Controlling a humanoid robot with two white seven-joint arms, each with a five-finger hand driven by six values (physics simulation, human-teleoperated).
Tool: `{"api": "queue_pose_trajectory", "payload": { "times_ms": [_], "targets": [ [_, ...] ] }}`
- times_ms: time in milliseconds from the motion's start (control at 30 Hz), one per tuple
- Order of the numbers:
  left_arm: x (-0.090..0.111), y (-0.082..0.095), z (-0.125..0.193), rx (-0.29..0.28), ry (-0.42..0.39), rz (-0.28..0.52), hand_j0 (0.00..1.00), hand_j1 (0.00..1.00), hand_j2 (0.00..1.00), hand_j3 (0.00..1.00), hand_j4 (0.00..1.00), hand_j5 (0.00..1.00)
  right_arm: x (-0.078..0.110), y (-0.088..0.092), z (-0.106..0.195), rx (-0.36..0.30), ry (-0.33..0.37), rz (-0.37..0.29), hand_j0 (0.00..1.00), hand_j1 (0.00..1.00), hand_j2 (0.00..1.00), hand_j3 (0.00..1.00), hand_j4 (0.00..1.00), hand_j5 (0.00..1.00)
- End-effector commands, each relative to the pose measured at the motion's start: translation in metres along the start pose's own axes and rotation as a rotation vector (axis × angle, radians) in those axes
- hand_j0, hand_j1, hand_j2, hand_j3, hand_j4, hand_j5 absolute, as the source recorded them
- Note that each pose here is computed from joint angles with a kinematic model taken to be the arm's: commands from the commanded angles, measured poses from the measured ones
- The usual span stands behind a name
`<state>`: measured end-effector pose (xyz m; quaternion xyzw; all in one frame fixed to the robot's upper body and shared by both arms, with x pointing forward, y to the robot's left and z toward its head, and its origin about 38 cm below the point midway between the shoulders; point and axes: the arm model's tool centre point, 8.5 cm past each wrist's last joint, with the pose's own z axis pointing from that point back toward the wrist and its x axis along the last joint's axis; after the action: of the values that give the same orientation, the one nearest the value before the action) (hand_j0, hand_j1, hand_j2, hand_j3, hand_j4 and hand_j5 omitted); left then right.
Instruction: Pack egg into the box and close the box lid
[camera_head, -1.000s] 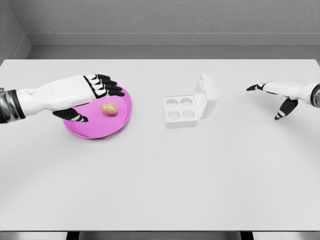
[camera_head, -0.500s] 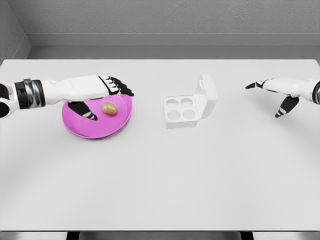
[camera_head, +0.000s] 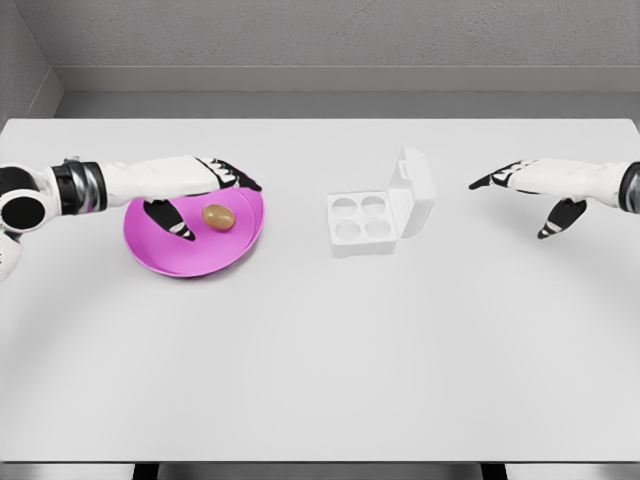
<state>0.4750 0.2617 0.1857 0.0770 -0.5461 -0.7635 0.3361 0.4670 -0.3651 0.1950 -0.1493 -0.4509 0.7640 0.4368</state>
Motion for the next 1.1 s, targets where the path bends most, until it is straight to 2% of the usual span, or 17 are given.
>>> {"api": "queue_pose_trajectory", "payload": {
  "times_ms": [0, 33, 100, 200, 433, 733, 1067],
  "targets": [
    [0.002, -0.001, -0.007, -0.004, -0.002, -0.001, 1.00, 1.00, 1.00, 1.00, 1.00, 1.00, 0.000, 0.000, 0.000, -0.001, -0.002, -0.006, 1.00, 1.00, 1.00, 1.00, 1.00, 1.00],
    [0.002, -0.001, -0.007, -0.004, -0.002, -0.001, 1.00, 1.00, 1.00, 1.00, 1.00, 1.00, 0.000, 0.000, 0.000, -0.002, -0.003, -0.005, 1.00, 1.00, 1.00, 1.00, 1.00, 1.00],
    [0.001, -0.002, -0.006, -0.006, -0.001, -0.001, 0.87, 0.87, 0.87, 0.87, 0.87, 0.87, 0.000, 0.000, -0.001, -0.002, -0.003, -0.006, 1.00, 1.00, 1.00, 1.00, 1.00, 1.00],
    [-0.006, -0.006, -0.003, -0.013, 0.019, 0.016, 0.79, 0.79, 0.79, 0.79, 0.79, 0.79, 0.000, 0.000, -0.001, -0.002, -0.002, -0.007, 1.00, 1.00, 1.00, 1.00, 1.00, 1.00],
    [-0.008, -0.009, -0.003, -0.016, 0.026, 0.024, 0.82, 0.82, 0.82, 0.82, 0.82, 0.82, 0.000, 0.001, -0.001, -0.002, -0.004, -0.007, 1.00, 1.00, 1.00, 1.00, 1.00, 1.00],
    [-0.016, -0.021, -0.017, -0.028, 0.043, 0.075, 0.82, 0.82, 0.82, 0.82, 0.82, 0.82, 0.004, -0.002, -0.007, -0.011, -0.016, -0.011, 1.00, 1.00, 1.00, 1.00, 1.00, 1.00],
    [-0.020, -0.017, -0.016, -0.028, 0.055, 0.072, 0.82, 0.82, 0.82, 0.82, 0.82, 0.82, 0.002, -0.005, -0.006, -0.017, -0.010, -0.012, 1.00, 1.00, 1.00, 1.00, 1.00, 1.00]
  ]
}}
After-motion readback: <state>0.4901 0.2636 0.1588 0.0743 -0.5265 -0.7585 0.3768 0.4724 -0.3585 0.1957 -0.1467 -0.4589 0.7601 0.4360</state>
